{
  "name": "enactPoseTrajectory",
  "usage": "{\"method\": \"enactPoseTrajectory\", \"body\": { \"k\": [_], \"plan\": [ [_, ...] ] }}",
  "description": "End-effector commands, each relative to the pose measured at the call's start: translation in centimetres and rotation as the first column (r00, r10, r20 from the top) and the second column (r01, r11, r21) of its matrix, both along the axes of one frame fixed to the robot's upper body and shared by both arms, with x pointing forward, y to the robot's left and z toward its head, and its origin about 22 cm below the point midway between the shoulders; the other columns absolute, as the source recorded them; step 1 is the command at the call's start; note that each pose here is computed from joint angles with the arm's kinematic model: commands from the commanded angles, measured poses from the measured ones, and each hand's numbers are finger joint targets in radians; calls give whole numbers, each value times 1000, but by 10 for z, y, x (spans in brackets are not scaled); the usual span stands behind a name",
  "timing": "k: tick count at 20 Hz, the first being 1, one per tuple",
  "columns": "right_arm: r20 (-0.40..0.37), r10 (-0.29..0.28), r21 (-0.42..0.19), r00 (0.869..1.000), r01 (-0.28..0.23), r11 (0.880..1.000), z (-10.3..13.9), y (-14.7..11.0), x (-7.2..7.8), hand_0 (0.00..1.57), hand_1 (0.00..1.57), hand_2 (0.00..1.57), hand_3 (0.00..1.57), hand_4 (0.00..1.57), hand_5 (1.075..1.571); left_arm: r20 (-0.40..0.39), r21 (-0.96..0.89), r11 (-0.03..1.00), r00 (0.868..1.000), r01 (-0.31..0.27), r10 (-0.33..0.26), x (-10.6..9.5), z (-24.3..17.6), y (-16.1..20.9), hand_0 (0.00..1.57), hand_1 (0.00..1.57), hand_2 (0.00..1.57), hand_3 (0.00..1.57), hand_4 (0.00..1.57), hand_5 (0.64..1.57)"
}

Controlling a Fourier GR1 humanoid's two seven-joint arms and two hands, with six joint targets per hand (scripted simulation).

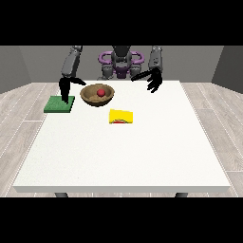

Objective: Pick the cup and pour the ball into the bowl, then pick the bowl and place it on the pad

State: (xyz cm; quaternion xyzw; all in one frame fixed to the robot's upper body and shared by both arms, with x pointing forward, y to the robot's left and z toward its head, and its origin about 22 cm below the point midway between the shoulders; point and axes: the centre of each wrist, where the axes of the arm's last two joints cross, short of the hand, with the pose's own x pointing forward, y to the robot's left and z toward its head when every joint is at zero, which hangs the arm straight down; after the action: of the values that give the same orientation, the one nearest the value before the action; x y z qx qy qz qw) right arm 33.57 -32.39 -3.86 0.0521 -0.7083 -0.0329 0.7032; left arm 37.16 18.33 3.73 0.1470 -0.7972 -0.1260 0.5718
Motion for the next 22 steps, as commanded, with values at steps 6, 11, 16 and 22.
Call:
{"method": "enactPoseTrajectory", "body": {
  "k": [6, 11, 16, 22],
  "plan": [
    [-33, -15, 34, 999, 16, 999, -37, -12, -28, 0, 0, 0, 0, 193, 1549, 7, -35, 999, 1000, 21, -21, -2, 1, 3, 0, 0, 0, 0, 0, 1546],
    [-26, -98, 60, 995, 99, 993, -56, -14, -42, 0, 0, 0, 0, 232, 1545, 84, -19, 991, 988, 129, -127, -4, 21, -13, 0, 0, 0, 0, 0, 1555],
    [-53, -107, 96, 993, 111, 989, -60, 2, -38, 0, 0, 0, 0, 151, 1525, 54, -24, 990, 989, 141, -140, 4, 43, -15, 0, 0, 0, 0, 0, 1558],
    [-47, -93, 119, 995, 98, 988, -44, 23, -19, 0, 0, 0, 0, 233, 1532, 44, -12, 988, 987, 154, -154, 3, 38, -24, 0, 0, 0, 0, 0, 1562]
  ]
}}
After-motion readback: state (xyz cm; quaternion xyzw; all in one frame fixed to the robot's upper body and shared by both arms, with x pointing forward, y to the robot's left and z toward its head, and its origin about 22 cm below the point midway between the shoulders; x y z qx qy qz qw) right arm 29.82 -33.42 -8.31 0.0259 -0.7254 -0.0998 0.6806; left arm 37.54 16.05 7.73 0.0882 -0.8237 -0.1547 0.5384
